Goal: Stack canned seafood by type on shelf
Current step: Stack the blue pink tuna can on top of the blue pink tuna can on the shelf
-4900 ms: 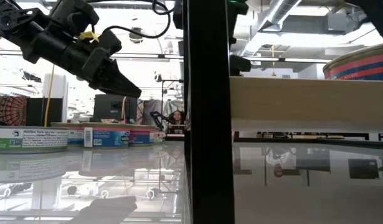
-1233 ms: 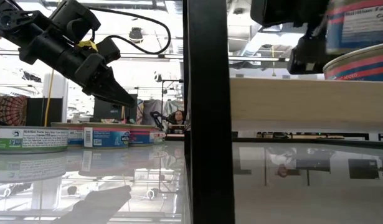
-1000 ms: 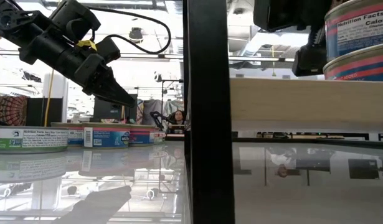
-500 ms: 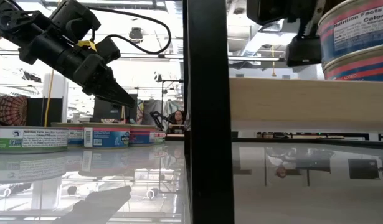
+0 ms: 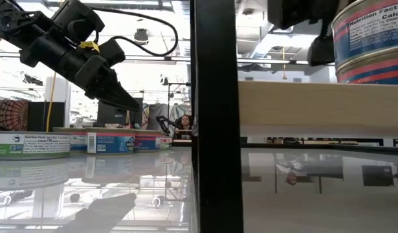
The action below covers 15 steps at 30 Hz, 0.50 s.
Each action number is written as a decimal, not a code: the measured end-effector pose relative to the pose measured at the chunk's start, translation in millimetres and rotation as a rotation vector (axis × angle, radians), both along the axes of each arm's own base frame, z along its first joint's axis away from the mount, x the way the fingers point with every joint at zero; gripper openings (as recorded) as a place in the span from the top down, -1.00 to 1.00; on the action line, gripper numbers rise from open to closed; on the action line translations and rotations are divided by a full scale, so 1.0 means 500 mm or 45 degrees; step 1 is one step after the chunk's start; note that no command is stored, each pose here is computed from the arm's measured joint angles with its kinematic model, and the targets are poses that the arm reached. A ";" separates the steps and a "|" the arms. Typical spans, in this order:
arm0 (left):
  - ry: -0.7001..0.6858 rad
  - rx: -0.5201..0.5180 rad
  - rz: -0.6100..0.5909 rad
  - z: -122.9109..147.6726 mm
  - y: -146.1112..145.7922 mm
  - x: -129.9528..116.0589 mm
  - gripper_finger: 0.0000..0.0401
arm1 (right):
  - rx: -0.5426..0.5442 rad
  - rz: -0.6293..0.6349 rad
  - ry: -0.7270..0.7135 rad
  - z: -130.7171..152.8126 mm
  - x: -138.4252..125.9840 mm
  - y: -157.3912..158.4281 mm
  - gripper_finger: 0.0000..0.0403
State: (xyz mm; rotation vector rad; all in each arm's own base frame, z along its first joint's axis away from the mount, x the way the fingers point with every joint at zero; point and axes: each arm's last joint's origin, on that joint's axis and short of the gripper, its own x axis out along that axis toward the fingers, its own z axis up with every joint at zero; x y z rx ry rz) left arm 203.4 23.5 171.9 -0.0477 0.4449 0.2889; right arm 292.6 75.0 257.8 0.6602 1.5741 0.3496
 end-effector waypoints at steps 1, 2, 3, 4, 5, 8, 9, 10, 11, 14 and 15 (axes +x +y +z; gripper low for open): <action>0.001 0.000 0.000 0.000 0.000 0.000 -0.16 | -0.006 0.000 0.012 0.005 -0.007 -0.002 -0.98; 0.001 0.000 0.000 0.000 0.000 0.000 -0.16 | -0.021 -0.002 0.025 0.011 -0.015 -0.004 -0.98; 0.003 0.000 0.000 0.000 0.000 0.000 -0.16 | -0.047 -0.004 0.031 0.018 -0.023 -0.005 -0.98; 0.003 0.000 0.000 0.000 0.000 0.000 -0.16 | -0.087 -0.005 0.035 0.024 -0.032 -0.007 -0.98; 0.003 0.000 0.000 0.000 0.000 0.000 -0.16 | -0.135 -0.003 0.039 0.029 -0.041 -0.007 -0.98; 0.004 0.000 0.000 0.000 0.000 0.000 -0.16 | -0.331 0.020 0.044 0.038 -0.064 -0.003 -0.98; 0.004 0.000 0.000 0.000 0.000 0.000 -0.16 | -0.405 0.034 0.046 0.037 -0.069 0.000 -0.98; 0.004 0.000 0.000 -0.001 0.000 0.000 -0.16 | -0.462 0.055 0.050 0.034 -0.072 0.007 -0.98; 0.003 0.000 0.000 0.000 0.000 0.000 -0.16 | -0.500 0.077 0.054 0.029 -0.073 0.015 -0.98; 0.003 -0.002 -0.003 0.000 0.000 0.000 -0.16 | -0.529 0.151 0.080 -0.001 -0.075 0.044 -0.98; 0.003 -0.005 -0.009 -0.001 -0.001 0.000 -0.16 | -0.537 0.172 0.094 -0.013 -0.075 0.053 -0.98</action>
